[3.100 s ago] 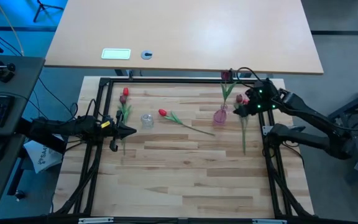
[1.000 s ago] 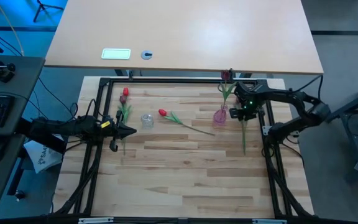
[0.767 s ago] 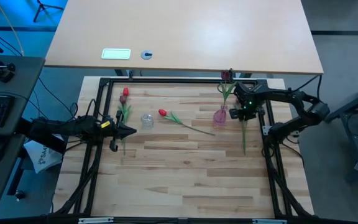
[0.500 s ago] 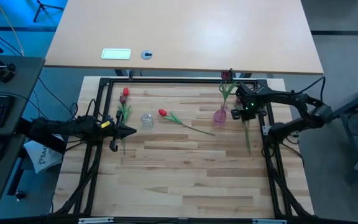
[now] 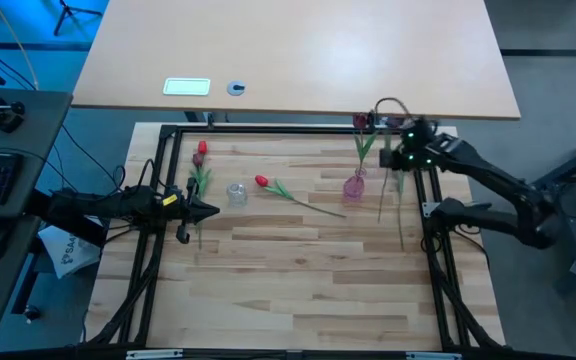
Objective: Sort flowers into vase by color
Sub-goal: Put the right dark red tulip into the purple vase
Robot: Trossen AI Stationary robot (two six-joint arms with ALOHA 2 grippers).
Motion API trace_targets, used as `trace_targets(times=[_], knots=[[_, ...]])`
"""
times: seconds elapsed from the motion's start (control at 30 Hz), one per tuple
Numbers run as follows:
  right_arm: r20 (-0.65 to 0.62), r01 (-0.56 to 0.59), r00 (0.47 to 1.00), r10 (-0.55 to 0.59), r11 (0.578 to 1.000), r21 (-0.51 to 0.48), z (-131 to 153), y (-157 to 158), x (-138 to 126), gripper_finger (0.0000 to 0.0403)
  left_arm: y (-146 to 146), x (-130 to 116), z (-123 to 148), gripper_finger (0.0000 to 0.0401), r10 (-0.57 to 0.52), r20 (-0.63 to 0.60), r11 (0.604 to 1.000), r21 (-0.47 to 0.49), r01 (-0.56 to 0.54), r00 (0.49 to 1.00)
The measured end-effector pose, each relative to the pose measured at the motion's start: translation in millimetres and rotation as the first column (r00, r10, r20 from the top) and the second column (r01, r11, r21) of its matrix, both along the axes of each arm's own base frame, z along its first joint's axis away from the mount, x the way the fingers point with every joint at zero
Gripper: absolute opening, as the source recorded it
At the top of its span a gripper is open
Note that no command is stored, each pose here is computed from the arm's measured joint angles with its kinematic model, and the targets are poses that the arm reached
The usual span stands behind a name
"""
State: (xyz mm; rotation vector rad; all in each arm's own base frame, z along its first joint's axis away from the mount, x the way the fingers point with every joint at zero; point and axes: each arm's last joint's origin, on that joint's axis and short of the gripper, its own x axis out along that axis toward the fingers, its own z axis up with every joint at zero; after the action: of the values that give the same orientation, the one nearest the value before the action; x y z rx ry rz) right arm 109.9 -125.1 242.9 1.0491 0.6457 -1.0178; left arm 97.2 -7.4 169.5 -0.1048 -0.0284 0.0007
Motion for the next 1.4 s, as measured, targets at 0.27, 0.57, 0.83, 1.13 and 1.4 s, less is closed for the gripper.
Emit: trace_targets(times=[0.27,0.57,0.83,1.13,1.4], knots=[[0.031,0.025,0.999,-0.018,0.969,-0.246,67,8,-16,0.0001,0,0,0,0.0,0.0,0.0,1.0,0.0,0.0,1.0],[0.162,-0.196,0.941,0.298,0.867,-0.457,142,31,-13,0.0,0,0,0,0.0,0.001,0.0,1.0,0.0,-0.001,1.0],[0.252,-0.332,0.834,0.491,0.811,-0.481,123,82,5,0.0,0,0,0,0.0,0.0,0.0,1.0,0.0,0.0,1.0],[0.307,-0.148,0.741,0.598,0.591,-0.793,58,124,42,0.0,0,0,0,0.0,0.0,0.0,1.0,0.0,0.0,1.0],[0.02,-0.164,0.856,0.517,0.307,-0.938,102,120,37,0.0,0,0,0,0.0,0.0,0.0,1.0,0.0,0.0,1.0]])
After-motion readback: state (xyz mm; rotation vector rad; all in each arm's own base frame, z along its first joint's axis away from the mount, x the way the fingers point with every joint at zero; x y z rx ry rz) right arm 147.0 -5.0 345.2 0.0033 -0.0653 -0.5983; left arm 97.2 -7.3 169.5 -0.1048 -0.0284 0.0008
